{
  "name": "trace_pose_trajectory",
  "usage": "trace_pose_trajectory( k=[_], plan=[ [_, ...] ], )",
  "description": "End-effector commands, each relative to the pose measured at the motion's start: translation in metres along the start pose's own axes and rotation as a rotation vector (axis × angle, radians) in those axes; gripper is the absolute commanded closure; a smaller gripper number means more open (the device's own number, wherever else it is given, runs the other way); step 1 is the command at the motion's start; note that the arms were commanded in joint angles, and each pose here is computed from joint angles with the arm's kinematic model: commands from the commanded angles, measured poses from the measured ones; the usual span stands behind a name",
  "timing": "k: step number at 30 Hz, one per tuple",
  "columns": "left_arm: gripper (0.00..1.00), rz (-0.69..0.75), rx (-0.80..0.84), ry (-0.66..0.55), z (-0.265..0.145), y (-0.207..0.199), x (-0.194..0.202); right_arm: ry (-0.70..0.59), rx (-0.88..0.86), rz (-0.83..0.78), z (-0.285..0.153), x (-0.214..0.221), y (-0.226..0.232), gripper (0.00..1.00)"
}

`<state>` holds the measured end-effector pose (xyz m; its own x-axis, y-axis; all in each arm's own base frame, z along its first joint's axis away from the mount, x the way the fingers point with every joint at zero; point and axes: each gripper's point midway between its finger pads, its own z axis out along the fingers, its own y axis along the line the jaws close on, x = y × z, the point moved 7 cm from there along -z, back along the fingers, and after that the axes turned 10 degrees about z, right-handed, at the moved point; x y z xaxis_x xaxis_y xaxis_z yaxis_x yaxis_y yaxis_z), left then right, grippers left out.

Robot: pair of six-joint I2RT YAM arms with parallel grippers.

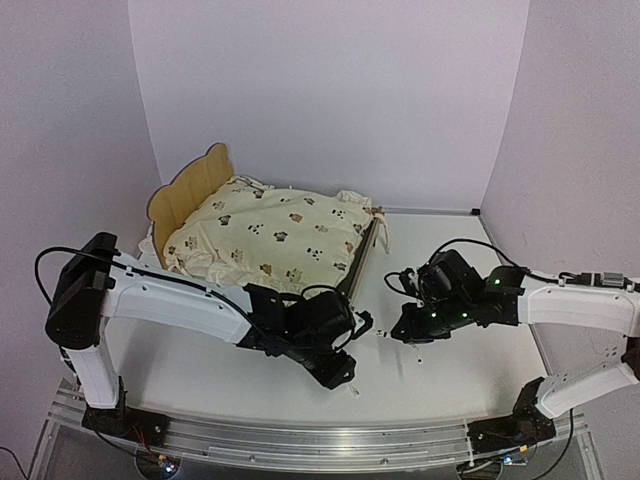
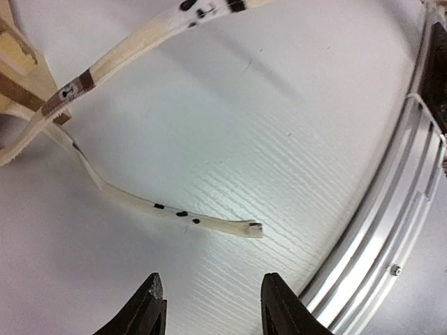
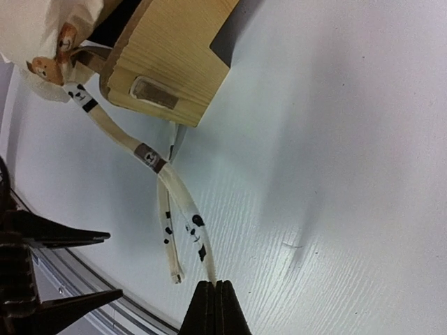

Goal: Set up the pet bed

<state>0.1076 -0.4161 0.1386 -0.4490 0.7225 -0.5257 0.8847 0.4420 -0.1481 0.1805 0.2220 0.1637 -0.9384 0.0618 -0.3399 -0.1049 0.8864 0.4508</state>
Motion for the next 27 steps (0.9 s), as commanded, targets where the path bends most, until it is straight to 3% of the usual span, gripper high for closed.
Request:
trace_pose_trajectory(
  k=[1, 6, 11, 18, 24, 27],
  plan=[
    [0.53, -0.026, -0.121, -0.032, -0.013, 0.008, -0.006, 0.122, -0.128, -0.013, 0.005, 0.012, 0.014, 1.0],
    [0.52, -0.044, -0.19, -0.051, -0.037, 0.018, 0.002, 0.29, -0.261, -0.049, 0.023, 0.033, 0.047, 1.0],
    [0.51, -0.07, -0.27, -0.027, -0.051, 0.03, 0.014, 0.379, -0.241, -0.154, 0.048, 0.058, 0.079, 1.0],
    [0.49, -0.121, -0.331, -0.014, -0.067, 0.047, 0.031, 0.416, -0.129, -0.138, 0.082, 0.072, 0.073, 0.98],
    [0.49, -0.137, -0.331, -0.031, -0.076, 0.056, 0.034, 0.429, -0.115, -0.165, 0.079, 0.075, 0.076, 0.64],
    [0.5, -0.13, -0.317, -0.035, -0.076, 0.055, 0.032, 0.37, -0.056, -0.207, 0.066, 0.066, 0.074, 0.56]
  ],
)
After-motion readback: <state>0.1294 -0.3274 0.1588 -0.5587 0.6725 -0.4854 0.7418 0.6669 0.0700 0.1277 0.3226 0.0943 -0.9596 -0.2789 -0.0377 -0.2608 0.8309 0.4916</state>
